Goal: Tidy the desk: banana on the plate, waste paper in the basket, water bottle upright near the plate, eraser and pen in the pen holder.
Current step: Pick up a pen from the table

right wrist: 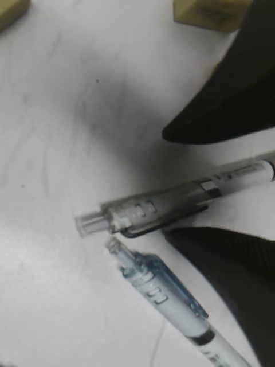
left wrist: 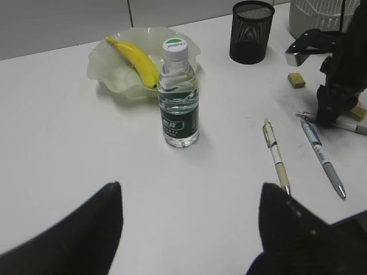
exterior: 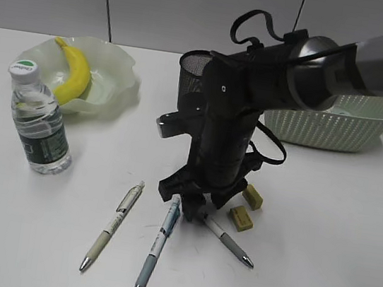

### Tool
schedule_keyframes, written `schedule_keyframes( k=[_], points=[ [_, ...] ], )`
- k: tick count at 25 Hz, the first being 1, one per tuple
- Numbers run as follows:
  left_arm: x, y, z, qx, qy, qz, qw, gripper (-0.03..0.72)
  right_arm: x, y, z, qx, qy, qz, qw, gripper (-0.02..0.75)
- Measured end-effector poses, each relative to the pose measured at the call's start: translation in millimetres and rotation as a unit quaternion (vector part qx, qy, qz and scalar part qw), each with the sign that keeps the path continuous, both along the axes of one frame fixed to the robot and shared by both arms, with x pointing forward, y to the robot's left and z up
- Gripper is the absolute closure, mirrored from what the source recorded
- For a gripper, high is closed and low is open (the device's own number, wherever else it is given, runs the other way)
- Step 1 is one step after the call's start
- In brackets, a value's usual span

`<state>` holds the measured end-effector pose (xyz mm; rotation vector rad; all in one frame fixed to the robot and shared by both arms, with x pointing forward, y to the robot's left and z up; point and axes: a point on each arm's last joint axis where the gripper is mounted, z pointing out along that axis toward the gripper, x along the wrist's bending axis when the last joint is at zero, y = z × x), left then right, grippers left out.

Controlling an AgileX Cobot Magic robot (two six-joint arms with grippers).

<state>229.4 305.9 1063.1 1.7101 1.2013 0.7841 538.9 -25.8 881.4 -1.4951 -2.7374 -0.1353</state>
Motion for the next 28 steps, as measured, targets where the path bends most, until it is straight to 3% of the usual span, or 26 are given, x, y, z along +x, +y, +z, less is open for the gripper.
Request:
schedule_keyframes(
  k=[2,14,17,19,20,28],
  points=[
    [0.0,0.0,0.0,0.0,0.0,0.0,1.0,0.136,0.5,1.1,0.1,0.006,-0.002,0.0,1.0,0.292],
    [0.0,0.0,0.0,0.0,0.0,0.0,1.0,0.136,2.6,3.2,-6.9,0.011,-0.011,0.036,0.999,0.315],
    [0.0,0.0,0.0,0.0,0.0,0.0,1.0,0.136,3.2,2.3,-7.6,0.004,-0.014,0.046,0.999,0.414],
    [0.0,0.0,0.0,0.0,0.0,0.0,1.0,0.136,3.5,1.6,-7.8,0.0,-0.016,0.05,0.999,0.565],
    [0.0,0.0,0.0,0.0,0.0,0.0,1.0,0.136,3.4,1.3,-7.8,-0.001,-0.015,0.052,0.999,0.599],
    [0.0,0.0,0.0,0.0,0.0,0.0,1.0,0.136,7.8,4.6,8.1,0.004,-0.027,0.055,0.998,0.593]
  ],
)
